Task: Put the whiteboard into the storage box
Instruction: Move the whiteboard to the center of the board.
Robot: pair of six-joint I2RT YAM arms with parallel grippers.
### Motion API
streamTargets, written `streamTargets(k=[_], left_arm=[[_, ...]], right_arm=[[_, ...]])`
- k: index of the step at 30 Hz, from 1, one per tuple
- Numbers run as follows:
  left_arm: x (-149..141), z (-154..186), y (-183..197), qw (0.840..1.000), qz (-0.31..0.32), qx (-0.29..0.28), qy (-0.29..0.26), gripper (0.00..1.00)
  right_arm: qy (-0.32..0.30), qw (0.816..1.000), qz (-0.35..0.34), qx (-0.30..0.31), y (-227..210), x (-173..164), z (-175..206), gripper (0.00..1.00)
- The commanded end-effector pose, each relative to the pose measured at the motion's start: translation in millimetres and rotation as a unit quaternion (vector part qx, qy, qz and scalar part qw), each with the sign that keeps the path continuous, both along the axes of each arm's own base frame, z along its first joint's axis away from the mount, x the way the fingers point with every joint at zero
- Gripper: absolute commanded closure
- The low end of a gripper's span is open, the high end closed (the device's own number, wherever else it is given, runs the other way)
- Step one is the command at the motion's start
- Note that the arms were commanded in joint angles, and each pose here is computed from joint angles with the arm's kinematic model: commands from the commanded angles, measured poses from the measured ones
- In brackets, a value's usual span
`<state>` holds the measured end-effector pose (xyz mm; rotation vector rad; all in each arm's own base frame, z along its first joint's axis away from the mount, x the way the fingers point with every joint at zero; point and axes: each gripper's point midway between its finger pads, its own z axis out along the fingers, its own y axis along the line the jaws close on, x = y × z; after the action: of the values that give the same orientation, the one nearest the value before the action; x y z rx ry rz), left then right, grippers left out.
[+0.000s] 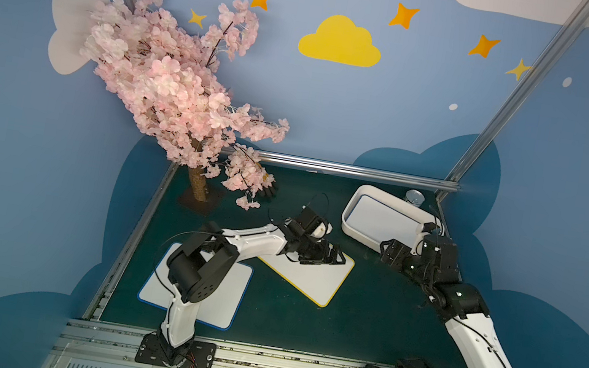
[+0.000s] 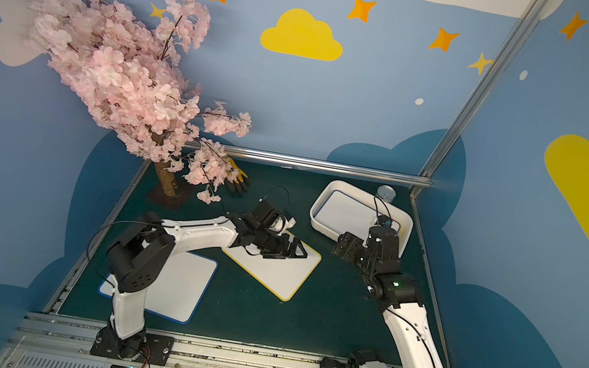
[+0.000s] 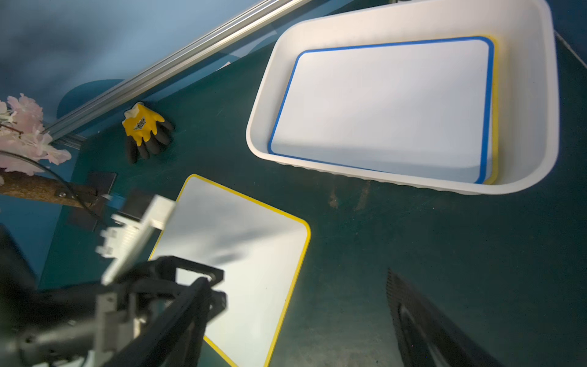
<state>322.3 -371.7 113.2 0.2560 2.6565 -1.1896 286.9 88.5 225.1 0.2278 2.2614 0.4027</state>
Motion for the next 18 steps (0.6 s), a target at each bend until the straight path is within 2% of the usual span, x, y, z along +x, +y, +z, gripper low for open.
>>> streamTargets(k=[1, 6, 9, 13, 16, 18], left_arm=[[13.5, 6.8, 57.9, 0.996, 0.029, 0.084, -0.022, 0.0], [44.4, 9.8, 126.8, 0.974, 0.064, 0.202, -0.077, 0.0], [60.3, 5.8, 146.6, 0.959, 0.074, 0.245, -0.124, 0.0], [86.2, 0.8, 162.4, 0.937, 0.106, 0.274, -0.188, 0.0], [102.2, 2.3, 159.4, 0.927, 0.096, 0.263, -0.249, 0.0], [108.0, 2.7, 155.5, 0.925, 0.086, 0.255, -0.27, 0.0]], right_arm=[[-0.004, 1.0, -0.002, -0.005, 12.8, -2.1, -1.1, 0.11], [0.005, 1.0, 0.004, 0.011, 56.3, -14.1, -30.9, 0.11], [0.001, 1.0, 0.003, 0.03, 80.5, -23.6, -47.5, 0.11], [-0.013, 0.999, -0.015, 0.031, 93.4, -35.7, -68.0, 0.11], [-0.006, 0.998, -0.046, 0.037, 90.7, -43.2, -84.9, 0.11], [-0.003, 0.997, -0.069, 0.042, 86.3, -46.1, -95.5, 0.11]])
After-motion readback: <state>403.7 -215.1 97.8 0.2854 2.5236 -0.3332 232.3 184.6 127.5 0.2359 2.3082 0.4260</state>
